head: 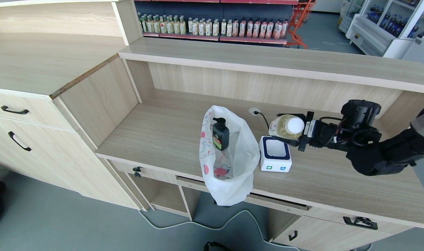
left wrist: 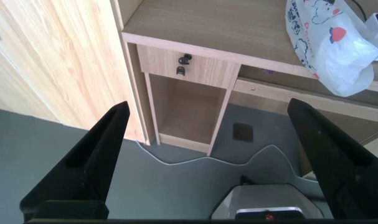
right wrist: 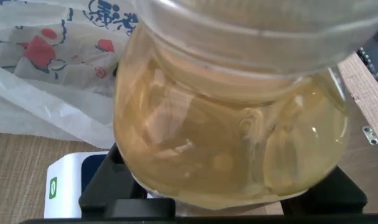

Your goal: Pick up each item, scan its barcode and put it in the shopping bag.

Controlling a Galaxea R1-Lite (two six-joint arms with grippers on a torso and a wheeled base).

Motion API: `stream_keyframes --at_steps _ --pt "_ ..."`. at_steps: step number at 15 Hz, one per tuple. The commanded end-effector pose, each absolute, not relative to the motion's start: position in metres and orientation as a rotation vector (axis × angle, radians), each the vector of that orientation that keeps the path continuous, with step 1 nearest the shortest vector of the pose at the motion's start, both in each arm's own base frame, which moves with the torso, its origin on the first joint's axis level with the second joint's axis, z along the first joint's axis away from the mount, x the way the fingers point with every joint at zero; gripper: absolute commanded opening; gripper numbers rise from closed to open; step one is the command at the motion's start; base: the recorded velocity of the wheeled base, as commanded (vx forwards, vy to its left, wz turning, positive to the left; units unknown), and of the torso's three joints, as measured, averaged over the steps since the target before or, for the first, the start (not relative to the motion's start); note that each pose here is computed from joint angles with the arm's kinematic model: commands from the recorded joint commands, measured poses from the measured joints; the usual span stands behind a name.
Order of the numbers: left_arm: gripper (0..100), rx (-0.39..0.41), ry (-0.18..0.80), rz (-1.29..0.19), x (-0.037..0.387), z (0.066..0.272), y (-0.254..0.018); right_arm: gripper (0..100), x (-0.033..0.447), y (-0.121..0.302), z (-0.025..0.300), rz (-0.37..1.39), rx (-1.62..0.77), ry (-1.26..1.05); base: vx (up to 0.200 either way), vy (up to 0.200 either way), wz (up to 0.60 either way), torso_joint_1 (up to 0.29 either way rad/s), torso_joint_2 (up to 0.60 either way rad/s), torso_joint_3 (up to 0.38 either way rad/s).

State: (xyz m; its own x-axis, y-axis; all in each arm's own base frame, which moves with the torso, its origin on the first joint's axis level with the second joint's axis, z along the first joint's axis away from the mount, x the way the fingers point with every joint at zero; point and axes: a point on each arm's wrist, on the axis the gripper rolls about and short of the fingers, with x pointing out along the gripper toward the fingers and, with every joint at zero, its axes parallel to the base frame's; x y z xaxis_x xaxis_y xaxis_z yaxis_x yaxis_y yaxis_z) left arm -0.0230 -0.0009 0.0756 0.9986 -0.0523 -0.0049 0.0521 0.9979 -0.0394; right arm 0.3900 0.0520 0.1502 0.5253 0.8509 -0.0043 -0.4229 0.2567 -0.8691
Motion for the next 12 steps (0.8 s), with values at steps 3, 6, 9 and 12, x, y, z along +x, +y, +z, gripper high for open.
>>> stream_keyframes --at_steps 3,6,9,12 --pt "100 -0.04 0.006 -0.052 -0.023 0.076 -0.001 0 0.267 0.028 0.248 0.241 -0.474 -0.266 0.0 0.0 0.0 0.0 0.0 0.0" --pt "100 -0.04 0.006 -0.052 -0.023 0.076 -0.001 0 0.234 0.019 0.222 0.144 -0.465 -0.152 0.0 0.0 0.0 0.0 0.0 0.0" --pt "100 -0.04 0.006 -0.052 -0.023 0.076 -0.001 0 0.227 0.018 0.225 0.13 -0.48 -0.177 0.0 0.0 0.0 0.0 0.0 0.0" --pt "100 -0.04 0.006 -0.052 -0.023 0.076 -0.001 0 0.222 0.017 0.229 0.113 -0.549 -0.218 0.0 0.0 0.0 0.0 0.0 0.0"
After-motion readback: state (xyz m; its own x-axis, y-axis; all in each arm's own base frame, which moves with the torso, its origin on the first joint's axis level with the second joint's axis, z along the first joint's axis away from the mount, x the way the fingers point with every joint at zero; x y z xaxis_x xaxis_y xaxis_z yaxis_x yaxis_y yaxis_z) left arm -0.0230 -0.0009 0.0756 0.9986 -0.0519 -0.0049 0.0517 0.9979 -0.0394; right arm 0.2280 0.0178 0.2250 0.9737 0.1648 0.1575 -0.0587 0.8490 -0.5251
